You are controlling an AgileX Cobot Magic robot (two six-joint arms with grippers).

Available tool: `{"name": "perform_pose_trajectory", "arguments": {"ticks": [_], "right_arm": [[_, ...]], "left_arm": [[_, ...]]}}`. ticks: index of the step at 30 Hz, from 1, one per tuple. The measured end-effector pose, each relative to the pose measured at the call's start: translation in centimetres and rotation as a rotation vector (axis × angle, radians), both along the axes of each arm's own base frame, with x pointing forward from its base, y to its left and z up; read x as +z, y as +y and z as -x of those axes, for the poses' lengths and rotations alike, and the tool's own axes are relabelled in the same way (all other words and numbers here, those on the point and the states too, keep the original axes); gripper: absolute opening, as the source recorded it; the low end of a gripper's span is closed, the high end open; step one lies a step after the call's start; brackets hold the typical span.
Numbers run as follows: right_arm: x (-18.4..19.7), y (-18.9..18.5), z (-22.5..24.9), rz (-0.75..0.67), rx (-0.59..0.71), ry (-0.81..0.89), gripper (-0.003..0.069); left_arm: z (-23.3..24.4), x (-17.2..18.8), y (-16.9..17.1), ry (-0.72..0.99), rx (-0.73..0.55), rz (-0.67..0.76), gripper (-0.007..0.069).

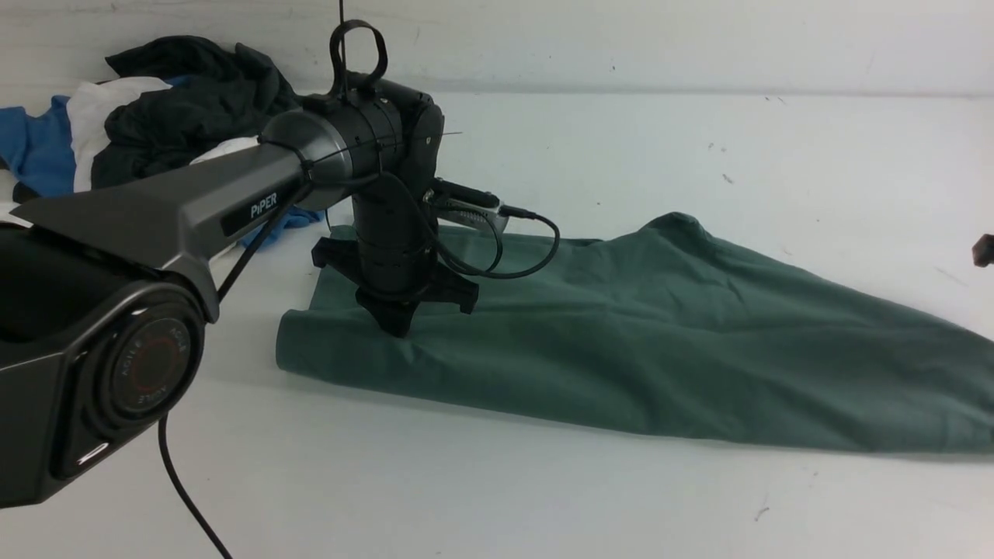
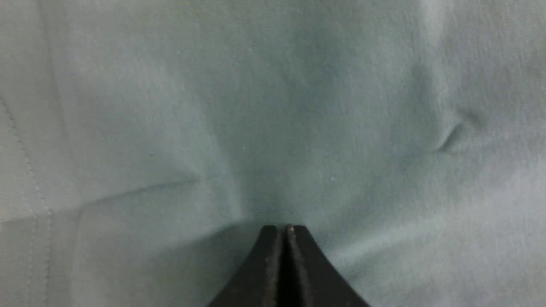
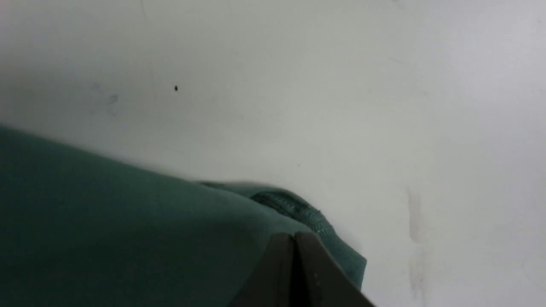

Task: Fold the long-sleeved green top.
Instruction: Use both arms to drag the lower edge of the fabric forward and fold it over the upper edge

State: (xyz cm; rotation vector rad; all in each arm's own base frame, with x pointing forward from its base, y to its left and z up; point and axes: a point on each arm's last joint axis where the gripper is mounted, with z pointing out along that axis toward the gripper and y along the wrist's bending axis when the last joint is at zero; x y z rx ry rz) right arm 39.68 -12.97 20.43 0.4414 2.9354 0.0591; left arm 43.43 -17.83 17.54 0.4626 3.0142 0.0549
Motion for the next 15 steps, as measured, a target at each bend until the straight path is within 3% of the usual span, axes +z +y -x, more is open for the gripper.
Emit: {"name": "perform_pose_trajectory", "arguments": {"ticks": [8, 11, 15], "right_arm": [[3.7, 0.5, 0.2, -0.015, 0.005, -0.073, -0.0014], [5.6, 0.9, 0.8, -0.023, 0.004, -0.106, -0.0014], [6.5, 1.4, 0.9, -0.03, 0.015, -0.122, -0.0014]], "left_arm": [[-1.1, 5.9, 1.5, -0.149, 0.102, 0.069, -0.0004], [-2.8, 9.8, 4.2, -0.264, 0.196, 0.156, -0.0004], [-5.2, 10.8, 7.9, -0.324, 0.294, 0.233, -0.0004]]}}
